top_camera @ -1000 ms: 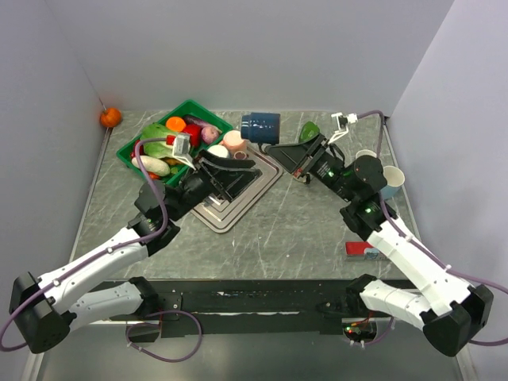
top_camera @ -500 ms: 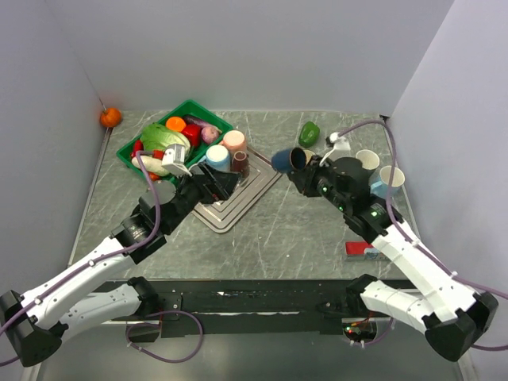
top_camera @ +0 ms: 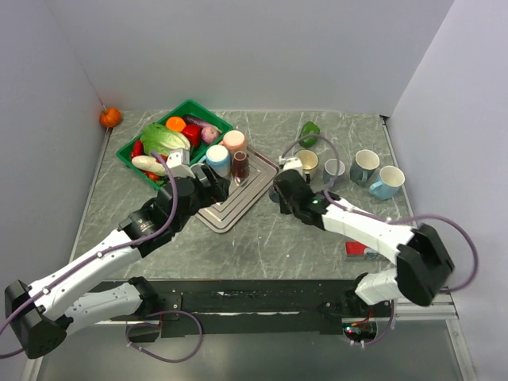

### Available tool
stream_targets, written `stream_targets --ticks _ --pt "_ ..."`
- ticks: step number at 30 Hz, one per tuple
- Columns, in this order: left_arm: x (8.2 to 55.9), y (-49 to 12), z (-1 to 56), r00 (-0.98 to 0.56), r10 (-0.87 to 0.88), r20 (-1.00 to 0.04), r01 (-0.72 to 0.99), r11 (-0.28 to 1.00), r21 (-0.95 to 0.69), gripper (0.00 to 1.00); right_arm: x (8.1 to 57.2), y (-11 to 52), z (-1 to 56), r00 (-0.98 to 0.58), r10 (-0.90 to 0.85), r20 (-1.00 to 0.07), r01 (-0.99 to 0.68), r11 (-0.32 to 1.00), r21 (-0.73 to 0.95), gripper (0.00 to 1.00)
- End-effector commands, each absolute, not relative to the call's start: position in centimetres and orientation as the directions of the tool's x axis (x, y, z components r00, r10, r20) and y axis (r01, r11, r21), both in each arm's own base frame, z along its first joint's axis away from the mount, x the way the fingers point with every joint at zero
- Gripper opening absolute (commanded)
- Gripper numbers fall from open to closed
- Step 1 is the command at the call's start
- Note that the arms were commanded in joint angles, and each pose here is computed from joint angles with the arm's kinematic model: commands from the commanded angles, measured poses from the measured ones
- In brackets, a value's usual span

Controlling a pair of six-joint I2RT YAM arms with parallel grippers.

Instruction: Turn the mug right side up

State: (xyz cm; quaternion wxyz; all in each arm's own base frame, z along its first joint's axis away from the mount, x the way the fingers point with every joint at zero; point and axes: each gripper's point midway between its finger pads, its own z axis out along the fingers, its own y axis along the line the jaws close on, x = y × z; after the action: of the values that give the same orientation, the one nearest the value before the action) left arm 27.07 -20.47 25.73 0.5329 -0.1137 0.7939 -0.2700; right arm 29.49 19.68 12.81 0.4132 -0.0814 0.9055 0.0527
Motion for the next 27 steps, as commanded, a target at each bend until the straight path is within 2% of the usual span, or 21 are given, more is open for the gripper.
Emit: stream_targets --ticks 1,16,27 --pt "27.7 -19.0 26.0 -0.380 -0.472 -0.795 0.027 0.854 -0.520 0.96 32.6 20.2 14.9 -0.561 -0.102 -0.821 -0.115 0.992 -0.044 0.00" --pt "30.1 -13.4 20.9 -0.405 -0.477 -0.780 -0.236 0.879 -0.415 0.96 34.4 21.0 10.6 -0.663 -0.253 -0.705 -0.112 0.964 -0.240 0.00" --pt "31.5 -11.6 20.4 -0.394 -0.485 -0.781 -0.276 0.873 -0.403 0.96 33.8 21.1 8.6 -0.716 -0.248 -0.653 -0.115 0.964 -0.240 0.00"
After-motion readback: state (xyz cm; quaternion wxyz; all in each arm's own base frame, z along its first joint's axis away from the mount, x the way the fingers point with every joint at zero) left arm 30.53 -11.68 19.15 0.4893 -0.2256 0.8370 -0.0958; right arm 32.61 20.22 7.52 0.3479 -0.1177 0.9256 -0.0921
